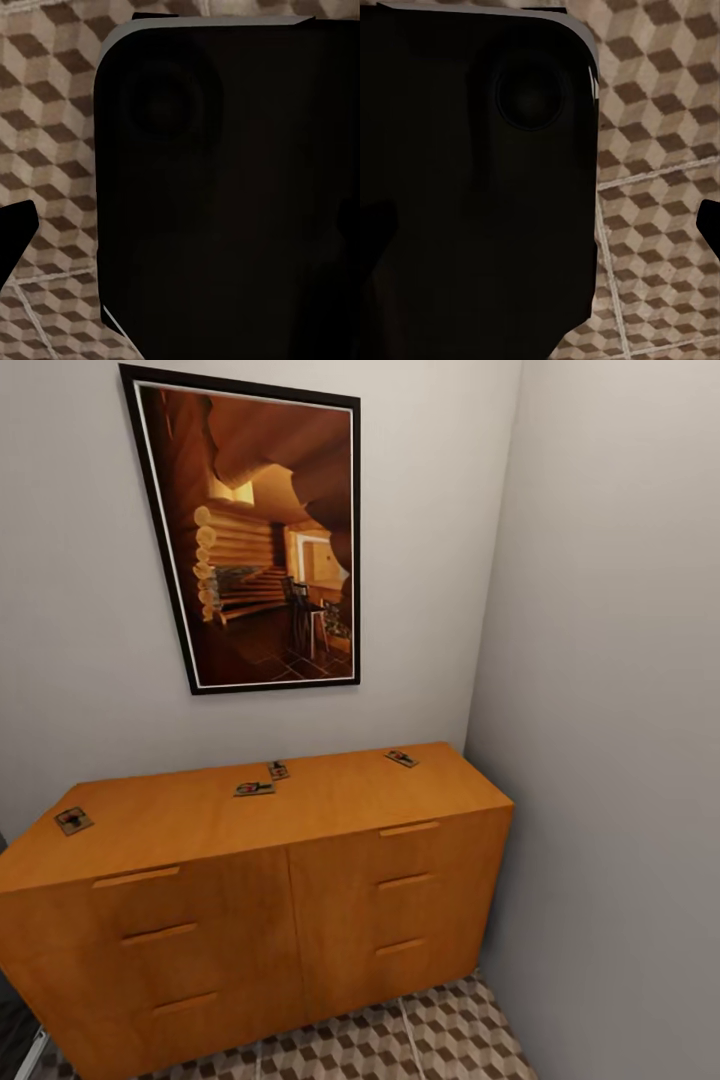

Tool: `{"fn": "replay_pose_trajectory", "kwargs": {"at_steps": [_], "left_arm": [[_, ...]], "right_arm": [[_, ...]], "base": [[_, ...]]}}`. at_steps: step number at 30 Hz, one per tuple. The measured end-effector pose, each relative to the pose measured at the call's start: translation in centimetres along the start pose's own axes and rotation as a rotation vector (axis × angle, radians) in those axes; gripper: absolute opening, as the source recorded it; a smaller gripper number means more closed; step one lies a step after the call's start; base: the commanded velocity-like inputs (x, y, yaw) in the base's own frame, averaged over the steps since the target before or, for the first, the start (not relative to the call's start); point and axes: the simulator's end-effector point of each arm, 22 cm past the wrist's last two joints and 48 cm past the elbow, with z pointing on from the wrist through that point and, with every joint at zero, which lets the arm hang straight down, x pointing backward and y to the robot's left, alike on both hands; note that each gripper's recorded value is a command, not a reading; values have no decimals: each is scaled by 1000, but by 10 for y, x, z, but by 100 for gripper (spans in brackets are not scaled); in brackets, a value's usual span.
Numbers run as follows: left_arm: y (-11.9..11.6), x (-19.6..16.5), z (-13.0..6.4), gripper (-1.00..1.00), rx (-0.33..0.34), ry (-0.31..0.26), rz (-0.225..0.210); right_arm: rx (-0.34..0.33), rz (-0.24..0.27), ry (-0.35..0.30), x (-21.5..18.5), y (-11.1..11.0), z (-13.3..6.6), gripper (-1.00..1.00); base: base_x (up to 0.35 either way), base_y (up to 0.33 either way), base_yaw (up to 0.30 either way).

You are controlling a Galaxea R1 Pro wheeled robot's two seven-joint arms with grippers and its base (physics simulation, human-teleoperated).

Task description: Take the four mousetraps from the cabinet in the bathroom and place them on the bathroom floor. Make sure all four end up on the same floor surface, and ensure that at least two of them are either under or directly next to the same bathroom sink.

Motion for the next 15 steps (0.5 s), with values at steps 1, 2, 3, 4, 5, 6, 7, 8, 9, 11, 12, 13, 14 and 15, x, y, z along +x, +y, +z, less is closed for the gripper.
{"fn": "replay_pose_trajectory", "kwargs": {"at_steps": [1, 2, 3, 4, 5, 6, 7, 8, 9, 11, 12, 13, 14, 15], "left_arm": [[0, 0, 0, 100, 0, 0, 0], [0, 0, 0, 100, 0, 0, 0], [0, 0, 0, 100, 0, 0, 0], [0, 0, 0, 100, 0, 0, 0], [0, 0, 0, 100, 0, 0, 0], [0, 0, 0, 100, 0, 0, 0], [0, 0, 0, 100, 0, 0, 0], [0, 0, 0, 100, 0, 0, 0], [0, 0, 0, 100, 0, 0, 0], [0, 0, 0, 100, 0, -1, 0], [0, 0, 0, 100, 0, -1, 0], [0, 0, 0, 100, 0, 0, 0], [0, 0, 0, 100, 0, 0, 0], [0, 0, 0, 100, 0, 0, 0]], "right_arm": [[0, 0, 0, 0, 0, 0, 100], [0, -1, 0, 0, 0, 0, 100], [-1, -1, 0, 0, 1, 0, 100], [-1, -1, 0, 0, 1, 0, 100], [-1, -1, 0, 0, 1, 0, 100], [-1, -1, 0, 0, 1, 0, 100], [-1, -1, 0, 0, 1, 0, 100], [-2, -1, 0, 0, 1, 0, 100], [-2, -1, -1, 0, 1, 0, 100], [-2, -1, -1, 0, 1, 0, 100], [-2, -1, -1, 0, 1, 0, 100], [-2, -1, -1, 0, 1, 0, 100], [-2, -1, -1, 0, 1, 0, 100], [-2, 0, -1, 0, 2, 0, 100]], "base": [[27, -4, 0], [21, -3, 6], [17, -2, 24], [14, -2, 54], [11, -1, 90], [11, -1, 90], [9, -1, 123], [7, -1, 153], [6, -1, 176], [4, -1, 202], [3, 0, 222], [2, 0, 231], [2, 0, 239], [1, 0, 233]]}}
